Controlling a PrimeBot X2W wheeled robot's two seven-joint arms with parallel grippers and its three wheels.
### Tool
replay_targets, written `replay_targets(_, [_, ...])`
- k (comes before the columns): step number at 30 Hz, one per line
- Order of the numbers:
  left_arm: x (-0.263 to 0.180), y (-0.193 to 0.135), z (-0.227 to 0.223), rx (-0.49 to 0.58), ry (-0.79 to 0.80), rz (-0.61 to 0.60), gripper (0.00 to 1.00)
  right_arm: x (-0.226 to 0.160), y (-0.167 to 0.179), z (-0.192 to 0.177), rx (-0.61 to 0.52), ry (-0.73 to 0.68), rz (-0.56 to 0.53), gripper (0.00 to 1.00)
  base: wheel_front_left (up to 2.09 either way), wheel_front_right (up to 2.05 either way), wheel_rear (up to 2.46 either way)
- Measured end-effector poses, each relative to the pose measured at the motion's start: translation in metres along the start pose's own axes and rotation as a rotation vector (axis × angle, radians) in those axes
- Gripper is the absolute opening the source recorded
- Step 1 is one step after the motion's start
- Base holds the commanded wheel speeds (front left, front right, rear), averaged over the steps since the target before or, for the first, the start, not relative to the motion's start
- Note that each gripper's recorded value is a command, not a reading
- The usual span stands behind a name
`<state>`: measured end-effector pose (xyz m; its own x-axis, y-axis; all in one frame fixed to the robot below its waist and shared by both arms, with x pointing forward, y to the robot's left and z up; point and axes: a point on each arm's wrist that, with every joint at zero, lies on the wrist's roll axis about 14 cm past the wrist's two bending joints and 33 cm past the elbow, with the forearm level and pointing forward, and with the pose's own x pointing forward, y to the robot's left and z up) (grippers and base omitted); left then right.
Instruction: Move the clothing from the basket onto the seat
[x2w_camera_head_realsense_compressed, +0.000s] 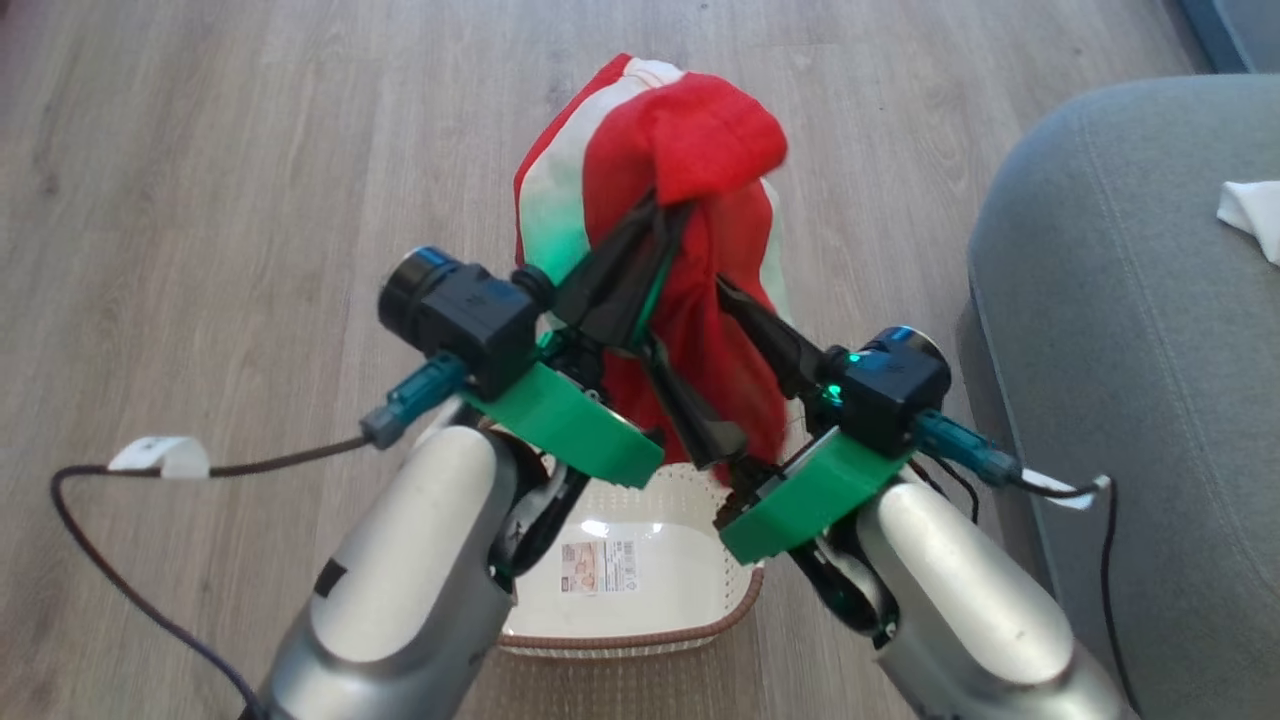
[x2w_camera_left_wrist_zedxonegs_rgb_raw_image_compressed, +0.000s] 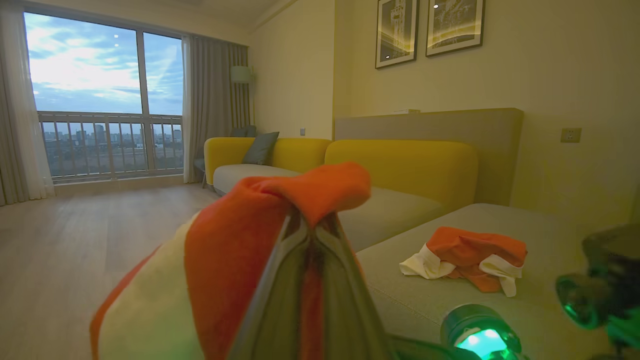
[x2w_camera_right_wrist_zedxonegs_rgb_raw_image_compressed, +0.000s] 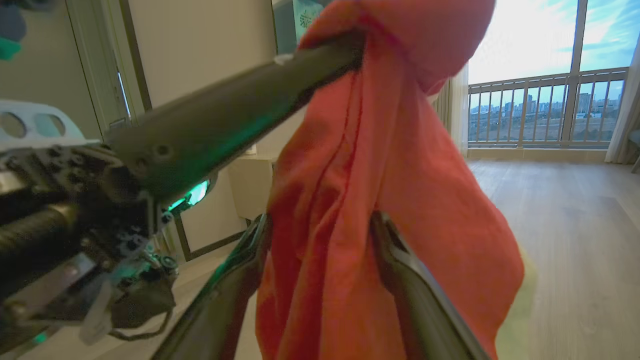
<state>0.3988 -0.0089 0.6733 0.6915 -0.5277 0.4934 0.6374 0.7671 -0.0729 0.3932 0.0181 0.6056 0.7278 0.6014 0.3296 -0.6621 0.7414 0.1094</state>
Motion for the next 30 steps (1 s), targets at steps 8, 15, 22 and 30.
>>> replay_targets(8, [-0.004,-0.002,-0.002,-0.009,0.010,0.002,0.00,0.001,-0.003,-0.033,-0.034,0.110,0.012,1.00,0.00,0.00,0.00])
replay_targets(15, [-0.007,-0.002,-0.007,-0.025,0.026,0.006,0.00,0.011,-0.005,-0.046,-0.019,0.156,0.029,0.73,0.00,0.00,0.00])
replay_targets(22, [-0.008,0.005,-0.011,-0.050,0.034,0.032,0.00,0.017,-0.019,-0.045,0.004,0.145,-0.007,0.00,0.00,0.00,0.00])
replay_targets(30, [-0.005,0.004,-0.023,-0.056,0.054,0.018,1.00,0.008,-0.051,-0.027,0.011,0.084,-0.115,0.00,0.00,0.00,0.00])
